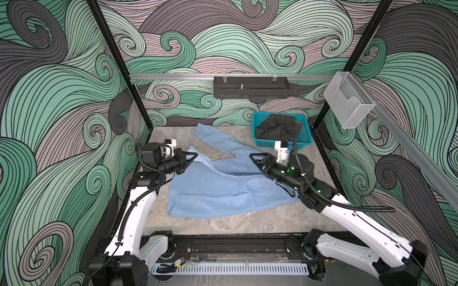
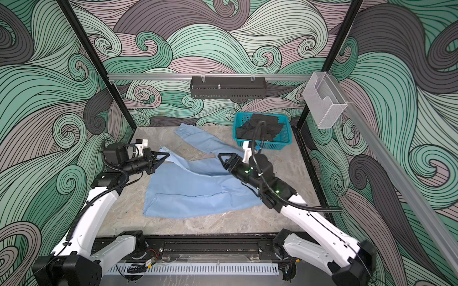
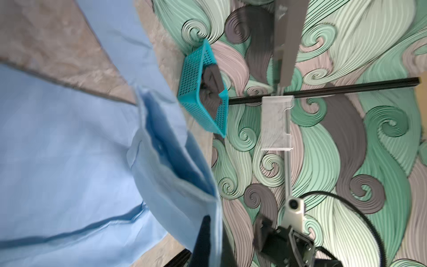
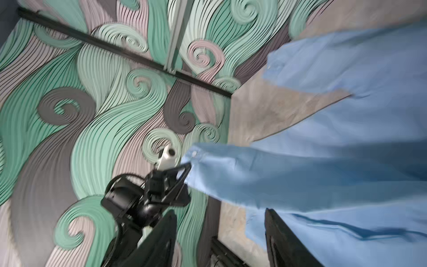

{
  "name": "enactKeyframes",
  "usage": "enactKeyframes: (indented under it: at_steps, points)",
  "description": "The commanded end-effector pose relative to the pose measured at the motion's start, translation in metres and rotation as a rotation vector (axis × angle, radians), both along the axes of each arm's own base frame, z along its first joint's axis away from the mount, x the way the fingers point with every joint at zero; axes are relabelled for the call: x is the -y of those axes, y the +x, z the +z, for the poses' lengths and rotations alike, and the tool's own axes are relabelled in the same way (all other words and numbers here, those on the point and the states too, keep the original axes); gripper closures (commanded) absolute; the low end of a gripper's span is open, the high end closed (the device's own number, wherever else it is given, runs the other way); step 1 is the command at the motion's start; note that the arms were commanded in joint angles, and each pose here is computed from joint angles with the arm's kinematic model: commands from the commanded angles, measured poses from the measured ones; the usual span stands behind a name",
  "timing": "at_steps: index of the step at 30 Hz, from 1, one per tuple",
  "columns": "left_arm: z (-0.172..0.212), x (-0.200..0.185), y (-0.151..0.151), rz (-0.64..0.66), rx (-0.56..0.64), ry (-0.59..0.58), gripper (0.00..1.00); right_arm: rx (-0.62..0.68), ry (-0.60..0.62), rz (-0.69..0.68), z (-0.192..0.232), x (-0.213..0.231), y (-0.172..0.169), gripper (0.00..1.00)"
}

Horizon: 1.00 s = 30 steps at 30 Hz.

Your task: Fold and stack the long sleeve shirts

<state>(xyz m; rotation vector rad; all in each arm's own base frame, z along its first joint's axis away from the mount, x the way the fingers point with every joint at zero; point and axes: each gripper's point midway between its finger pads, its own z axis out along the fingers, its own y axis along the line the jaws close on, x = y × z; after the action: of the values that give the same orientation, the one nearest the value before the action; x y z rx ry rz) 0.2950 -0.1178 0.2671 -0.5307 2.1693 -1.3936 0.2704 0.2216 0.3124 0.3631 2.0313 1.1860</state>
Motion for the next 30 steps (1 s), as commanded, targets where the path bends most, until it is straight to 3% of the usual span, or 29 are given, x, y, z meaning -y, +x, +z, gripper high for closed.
enactKeyframes:
  at_steps: [1, 8, 16, 20, 21, 25, 30]
  points:
    - [-0.032, 0.009, -0.036, -0.114, -0.069, 0.074, 1.0, -0.277, -0.432, -0.078, -0.099, 0.068, -0.009, 0.43]
    - [-0.076, -0.005, -0.074, -0.127, -0.174, 0.237, 1.0, -0.591, -0.515, -0.038, -0.174, 0.097, -0.01, 0.54]
    - [-0.102, -0.02, -0.086, -0.031, -0.213, 0.305, 1.0, -0.709, -0.578, -0.007, -0.21, 0.098, -0.006, 0.57]
    - [-0.107, -0.03, -0.089, 0.018, -0.251, 0.354, 1.0, -0.703, -0.588, -0.013, -0.208, 0.098, 0.001, 0.61]
    - [-0.108, -0.036, -0.09, 0.043, -0.268, 0.376, 1.0, -0.694, -0.593, -0.019, -0.204, 0.099, 0.004, 0.6]
    - [-0.107, -0.046, -0.089, 0.106, -0.259, 0.416, 1.0, -0.733, -0.603, -0.012, -0.203, 0.101, 0.004, 0.38]
    - [-0.097, -0.05, -0.079, 0.141, -0.213, 0.424, 1.0, -0.856, -0.509, -0.001, -0.23, 0.094, -0.002, 0.33]
